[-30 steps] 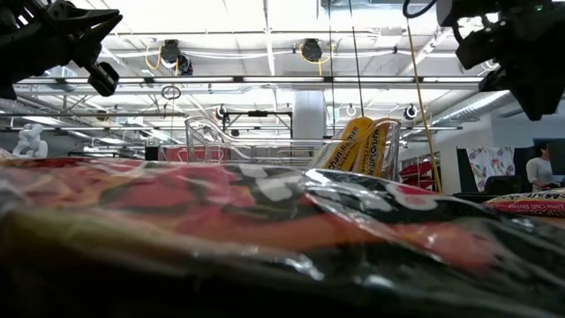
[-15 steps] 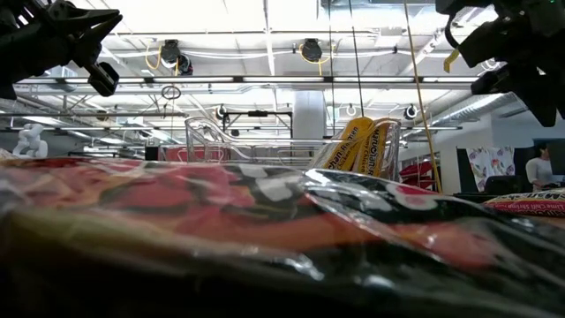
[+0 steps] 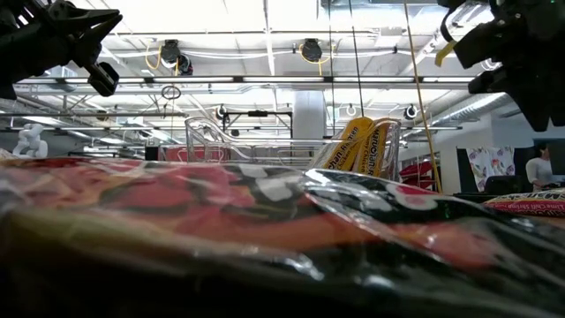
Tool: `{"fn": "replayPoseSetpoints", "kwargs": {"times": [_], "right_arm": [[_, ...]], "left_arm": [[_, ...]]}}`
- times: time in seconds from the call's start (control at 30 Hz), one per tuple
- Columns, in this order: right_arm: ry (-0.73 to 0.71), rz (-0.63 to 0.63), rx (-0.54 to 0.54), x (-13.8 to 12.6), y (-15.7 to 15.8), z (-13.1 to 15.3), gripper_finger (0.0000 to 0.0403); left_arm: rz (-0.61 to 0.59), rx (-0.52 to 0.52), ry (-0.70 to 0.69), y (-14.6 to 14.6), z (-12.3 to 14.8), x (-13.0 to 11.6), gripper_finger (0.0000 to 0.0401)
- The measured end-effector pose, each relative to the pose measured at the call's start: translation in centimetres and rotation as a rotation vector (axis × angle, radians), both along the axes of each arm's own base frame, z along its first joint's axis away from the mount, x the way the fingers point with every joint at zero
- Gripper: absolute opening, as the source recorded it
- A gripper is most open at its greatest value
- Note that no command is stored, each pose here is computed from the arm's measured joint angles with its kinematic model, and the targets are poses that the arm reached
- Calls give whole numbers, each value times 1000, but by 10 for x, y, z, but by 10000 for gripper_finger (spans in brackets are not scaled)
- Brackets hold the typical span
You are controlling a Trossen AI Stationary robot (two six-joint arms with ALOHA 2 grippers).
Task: Sort Maruchan noodles
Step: Put the green noodle pack into the top right transparent bin
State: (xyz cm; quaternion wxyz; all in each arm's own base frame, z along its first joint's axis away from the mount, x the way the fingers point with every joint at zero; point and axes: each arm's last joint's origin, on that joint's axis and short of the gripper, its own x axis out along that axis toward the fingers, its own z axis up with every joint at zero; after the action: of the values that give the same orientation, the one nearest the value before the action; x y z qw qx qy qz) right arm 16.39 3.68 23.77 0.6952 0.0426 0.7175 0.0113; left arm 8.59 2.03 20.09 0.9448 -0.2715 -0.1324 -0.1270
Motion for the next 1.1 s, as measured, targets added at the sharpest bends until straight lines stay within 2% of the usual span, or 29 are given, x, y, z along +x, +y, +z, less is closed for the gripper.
{"fn": "replayPoseSetpoints", "kwargs": {"times": [0.13,0.27,0.53,0.67,0.9,1.1], "right_arm": [[-41,10,-2,4,1,0,100],[-185,9,-83,17,-1,4,100],[-476,52,-256,44,-18,40,100],[-591,63,-309,61,-38,55,100],[-646,20,-407,89,-82,63,100],[-690,-41,-386,126,-124,69,100]], "left_arm": [[0,0,0,0,0,0,26],[0,0,0,0,0,0,26],[1,3,-1,0,0,0,26],[10,31,-6,0,0,0,26],[17,49,-9,0,0,0,26],[17,49,-10,0,0,0,26]]}}
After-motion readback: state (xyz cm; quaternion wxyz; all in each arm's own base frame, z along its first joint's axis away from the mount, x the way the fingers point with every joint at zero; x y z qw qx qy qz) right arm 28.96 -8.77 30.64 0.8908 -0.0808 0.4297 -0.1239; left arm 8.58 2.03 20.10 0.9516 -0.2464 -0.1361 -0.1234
